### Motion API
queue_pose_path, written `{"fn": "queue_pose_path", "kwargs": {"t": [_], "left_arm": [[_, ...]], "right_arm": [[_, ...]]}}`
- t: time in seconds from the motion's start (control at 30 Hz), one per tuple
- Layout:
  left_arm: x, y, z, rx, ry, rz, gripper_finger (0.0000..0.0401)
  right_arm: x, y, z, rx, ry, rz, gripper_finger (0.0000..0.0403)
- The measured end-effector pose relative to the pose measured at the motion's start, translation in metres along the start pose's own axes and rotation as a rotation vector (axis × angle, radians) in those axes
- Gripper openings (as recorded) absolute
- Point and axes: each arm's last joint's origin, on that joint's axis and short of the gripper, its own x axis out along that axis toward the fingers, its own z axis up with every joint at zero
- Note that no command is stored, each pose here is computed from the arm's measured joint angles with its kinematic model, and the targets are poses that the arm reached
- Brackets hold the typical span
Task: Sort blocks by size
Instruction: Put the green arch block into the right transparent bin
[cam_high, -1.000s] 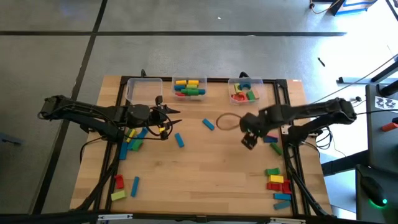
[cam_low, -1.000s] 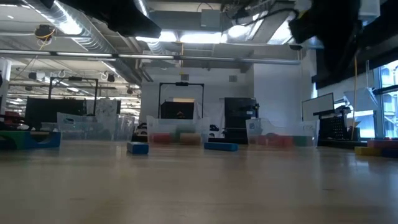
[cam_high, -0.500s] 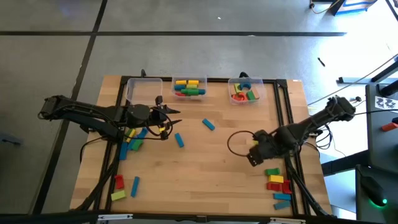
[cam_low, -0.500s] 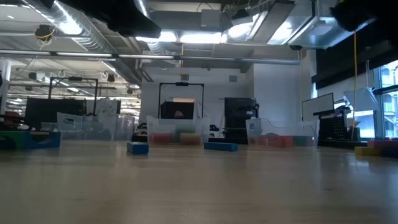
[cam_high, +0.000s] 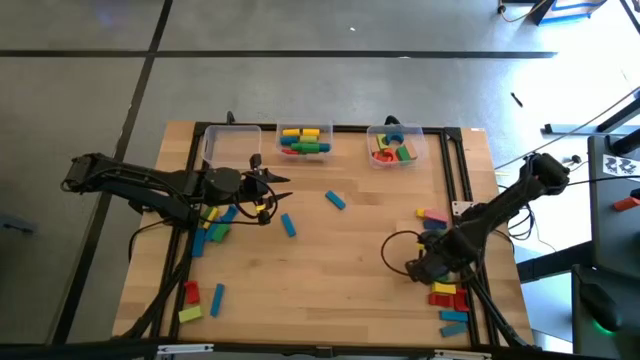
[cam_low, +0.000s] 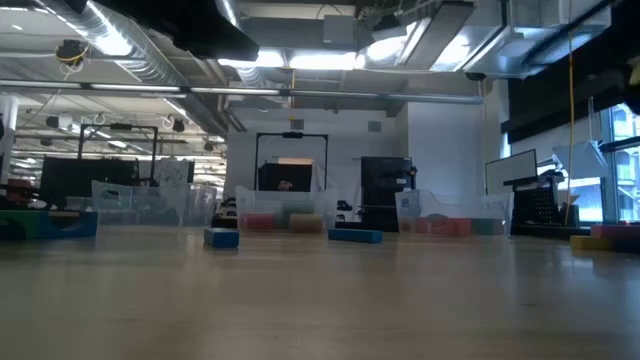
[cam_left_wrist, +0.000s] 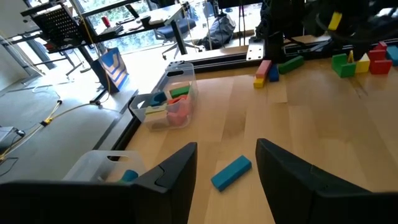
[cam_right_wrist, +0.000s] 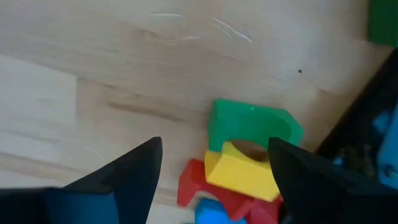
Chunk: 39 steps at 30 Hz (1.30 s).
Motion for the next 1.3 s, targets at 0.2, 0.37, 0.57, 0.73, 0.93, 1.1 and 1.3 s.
{"fn": "queue_pose_path", "kwargs": {"t": [0.2,0.37,0.57,0.73,0.93,1.1,1.3], "left_arm": [[0.0,0.0,0.0,-0.002,0.0,0.0,0.0159],[0.0,0.0,0.0,-0.003,0.0,0.0,0.0159],[0.0,0.0,0.0,-0.004,0.0,0.0,0.0159],[0.0,0.0,0.0,-0.004,0.0,0.0,0.0159],[0.0,0.0,0.0,-0.009,0.0,0.0,0.0159],[0.0,0.0,0.0,-0.017,0.002,0.0,0.0159],[0.0,0.0,0.0,-0.017,0.003,-0.001,0.0159]], "right_arm": [[0.023,-0.003,0.005,0.008,0.04,0.052,0.0292],[0.033,-0.006,0.009,0.034,0.053,0.054,0.0292],[0.037,-0.01,0.01,0.072,0.057,0.038,0.029],[0.038,-0.011,0.01,0.087,0.085,0.02,0.0254],[0.038,-0.011,0.01,0.085,0.1,0.012,0.0184],[0.038,-0.008,0.009,0.053,0.119,0.045,0.0141],[0.039,-0.009,0.009,0.039,0.116,0.028,0.012]]}}
